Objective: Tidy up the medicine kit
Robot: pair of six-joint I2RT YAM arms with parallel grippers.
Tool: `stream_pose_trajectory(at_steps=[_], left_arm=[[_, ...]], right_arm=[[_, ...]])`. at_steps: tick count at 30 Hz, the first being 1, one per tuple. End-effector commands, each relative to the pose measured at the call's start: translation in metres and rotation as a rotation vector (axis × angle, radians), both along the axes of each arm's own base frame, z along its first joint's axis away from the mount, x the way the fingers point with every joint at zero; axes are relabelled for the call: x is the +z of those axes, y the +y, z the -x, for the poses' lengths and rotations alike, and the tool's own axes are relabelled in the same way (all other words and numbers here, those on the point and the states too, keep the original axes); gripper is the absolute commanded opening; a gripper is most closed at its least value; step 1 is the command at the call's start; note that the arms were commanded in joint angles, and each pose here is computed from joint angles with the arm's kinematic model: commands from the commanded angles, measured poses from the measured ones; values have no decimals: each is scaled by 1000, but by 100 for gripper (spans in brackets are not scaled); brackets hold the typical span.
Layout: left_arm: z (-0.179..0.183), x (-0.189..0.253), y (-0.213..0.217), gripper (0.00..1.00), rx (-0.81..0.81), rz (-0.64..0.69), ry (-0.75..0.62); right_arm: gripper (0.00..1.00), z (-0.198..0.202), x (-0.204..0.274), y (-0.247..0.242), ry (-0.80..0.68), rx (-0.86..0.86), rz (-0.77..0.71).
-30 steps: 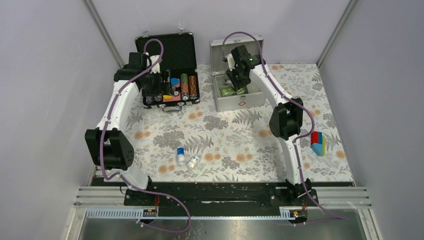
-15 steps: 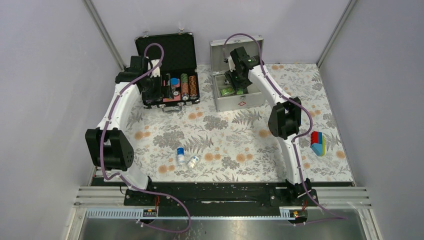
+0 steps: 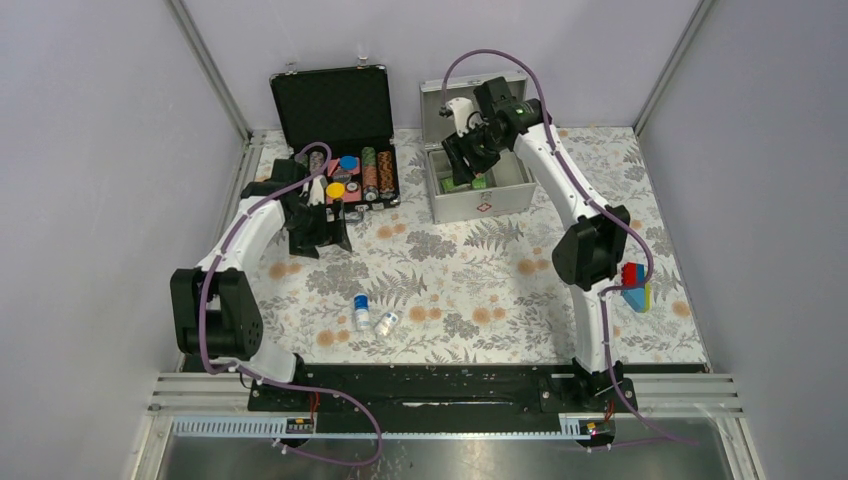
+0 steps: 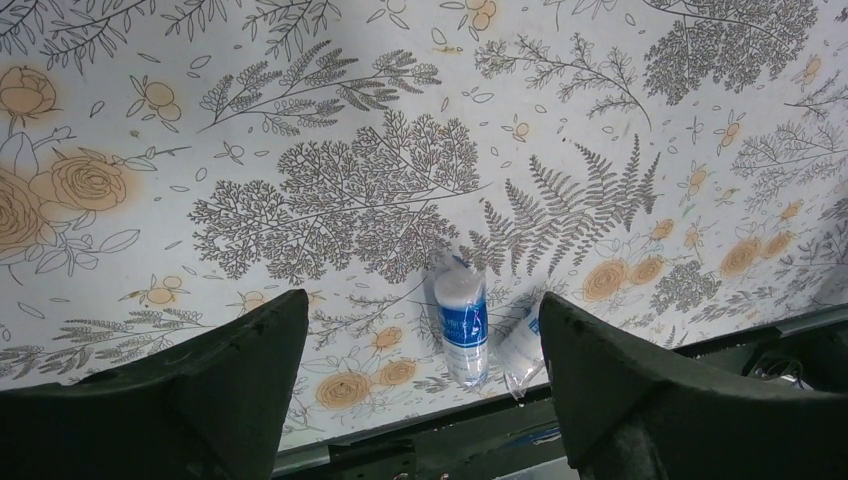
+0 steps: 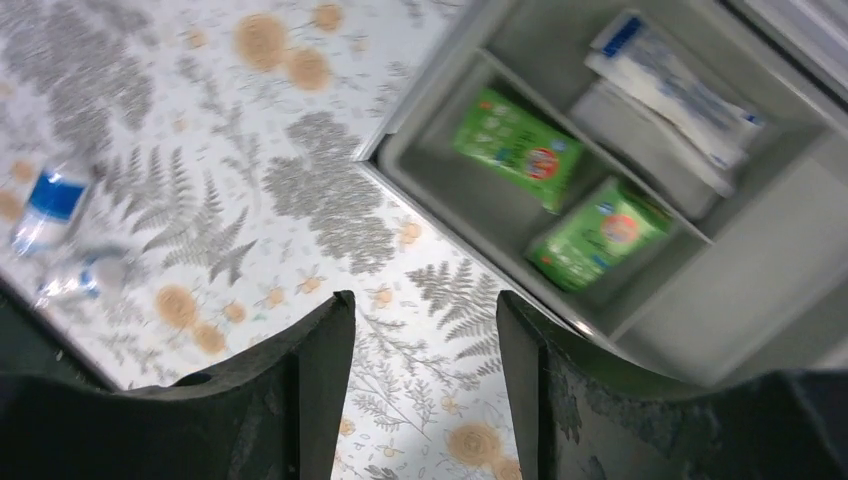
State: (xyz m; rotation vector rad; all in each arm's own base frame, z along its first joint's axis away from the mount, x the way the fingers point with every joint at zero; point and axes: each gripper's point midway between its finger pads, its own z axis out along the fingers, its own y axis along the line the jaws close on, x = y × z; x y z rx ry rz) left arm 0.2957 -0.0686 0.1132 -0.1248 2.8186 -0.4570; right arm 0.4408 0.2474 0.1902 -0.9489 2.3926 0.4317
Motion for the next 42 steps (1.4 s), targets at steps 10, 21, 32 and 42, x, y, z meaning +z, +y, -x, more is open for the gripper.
stream_pose_trajectory(at_steps=[10, 21, 32, 42], left_arm=[[-16, 27, 1, 86, 23, 19, -137], [20, 3, -15, 89, 97, 130, 32], [42, -24, 13, 84, 353, 138, 104], [54, -29, 36, 83, 486, 176, 106]], right_arm=[[60, 180, -11, 40, -39, 1090, -143], [51, 213, -69, 99, -221, 1439, -60], [58, 265, -104, 146, -244, 1652, -130], [54, 270, -138, 165, -230, 1628, -99]])
